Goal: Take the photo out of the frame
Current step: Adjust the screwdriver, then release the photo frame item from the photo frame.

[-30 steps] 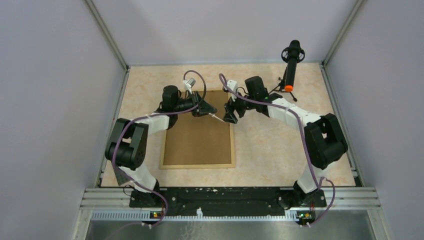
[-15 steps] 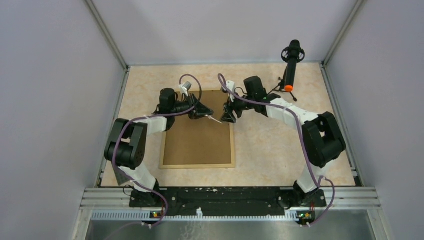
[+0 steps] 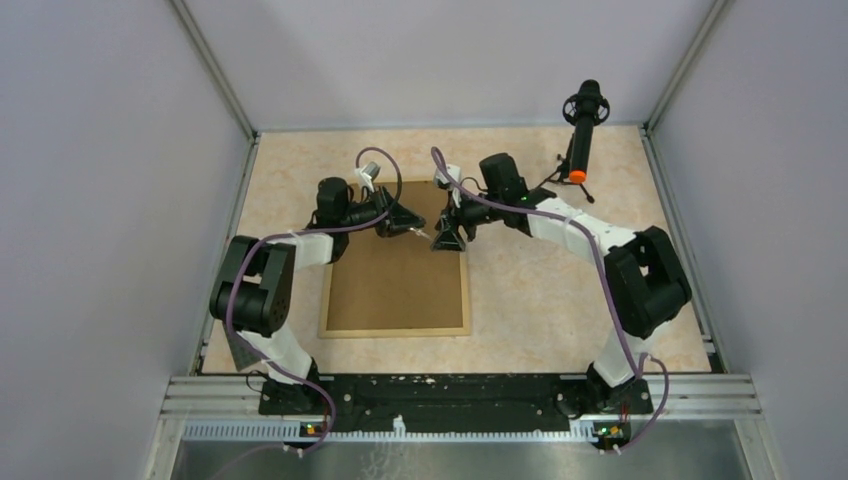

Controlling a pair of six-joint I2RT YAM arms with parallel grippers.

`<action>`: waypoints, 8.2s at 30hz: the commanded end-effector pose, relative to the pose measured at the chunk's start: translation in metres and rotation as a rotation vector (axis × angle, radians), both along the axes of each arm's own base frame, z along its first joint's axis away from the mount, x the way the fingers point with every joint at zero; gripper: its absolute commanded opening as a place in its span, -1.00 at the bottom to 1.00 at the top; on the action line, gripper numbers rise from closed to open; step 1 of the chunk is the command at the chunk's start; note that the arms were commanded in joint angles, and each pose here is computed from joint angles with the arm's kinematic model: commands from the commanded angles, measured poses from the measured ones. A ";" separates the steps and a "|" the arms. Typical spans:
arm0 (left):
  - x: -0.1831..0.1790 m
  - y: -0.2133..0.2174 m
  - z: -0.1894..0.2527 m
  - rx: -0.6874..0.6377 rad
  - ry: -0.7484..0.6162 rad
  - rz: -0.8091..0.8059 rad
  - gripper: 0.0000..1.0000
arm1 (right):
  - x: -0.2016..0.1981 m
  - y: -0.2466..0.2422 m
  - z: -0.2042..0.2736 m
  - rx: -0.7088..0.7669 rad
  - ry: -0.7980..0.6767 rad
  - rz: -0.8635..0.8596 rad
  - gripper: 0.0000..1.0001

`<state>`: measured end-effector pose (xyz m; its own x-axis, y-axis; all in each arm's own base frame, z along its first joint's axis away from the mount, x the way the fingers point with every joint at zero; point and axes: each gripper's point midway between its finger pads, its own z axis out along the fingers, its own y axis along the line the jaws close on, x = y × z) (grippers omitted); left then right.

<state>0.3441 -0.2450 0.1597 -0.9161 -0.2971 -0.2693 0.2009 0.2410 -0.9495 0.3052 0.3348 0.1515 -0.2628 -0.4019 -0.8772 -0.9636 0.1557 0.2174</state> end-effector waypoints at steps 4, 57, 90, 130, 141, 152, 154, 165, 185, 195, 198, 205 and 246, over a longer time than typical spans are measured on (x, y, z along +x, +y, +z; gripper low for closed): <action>-0.003 -0.006 0.019 -0.059 -0.082 -0.024 -1.00 | 0.009 0.024 0.013 0.008 -0.032 0.026 -0.04; -0.024 -0.001 -0.028 0.024 0.023 -0.240 -1.00 | 0.014 0.007 -0.003 -0.062 -0.130 0.074 0.17; 0.012 -0.018 -0.099 0.179 -0.043 -0.203 -1.00 | 0.061 -0.076 -0.102 -0.327 -0.082 -0.098 -0.05; 0.007 -0.013 -0.102 0.195 0.078 -0.152 -1.00 | 0.043 -0.064 -0.117 -0.394 -0.053 -0.025 -0.15; 0.011 -0.009 -0.108 0.210 0.090 -0.126 -1.00 | 0.044 -0.061 -0.117 -0.387 -0.049 -0.021 -0.15; 0.008 -0.019 -0.119 0.247 0.093 -0.133 -1.00 | 0.043 -0.057 -0.116 -0.384 -0.046 -0.005 -0.16; 0.008 -0.021 -0.120 0.249 0.095 -0.137 -1.00 | 0.042 -0.056 -0.117 -0.386 -0.052 0.000 -0.16; 0.008 -0.032 -0.126 0.246 0.112 -0.144 -1.00 | 0.041 -0.050 -0.117 -0.385 -0.064 0.017 -0.16; -0.011 -0.058 -0.137 0.153 0.171 -0.196 -1.00 | 0.034 -0.028 -0.118 -0.363 -0.059 0.054 -0.27; -0.015 -0.082 -0.075 0.183 0.021 -0.243 -1.00 | 0.040 -0.022 -0.113 -0.345 -0.070 0.040 -0.28; -0.023 -0.090 -0.059 0.152 0.037 -0.256 -1.00 | 0.041 -0.021 -0.113 -0.337 -0.076 0.036 -0.28; -0.027 -0.103 -0.032 0.080 0.021 -0.259 -1.00 | 0.043 -0.020 -0.111 -0.325 -0.095 0.026 -0.28; 0.023 0.077 0.032 0.361 -0.139 0.208 -1.00 | 0.035 -0.071 -0.100 -0.529 0.588 -1.125 0.21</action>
<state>0.3709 -0.1733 0.1875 -0.8106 -0.3316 -0.4826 0.2206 0.5905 -0.7763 0.3262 0.2627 0.0570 -0.9466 -0.0296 -0.3211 -0.1133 0.9628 0.2452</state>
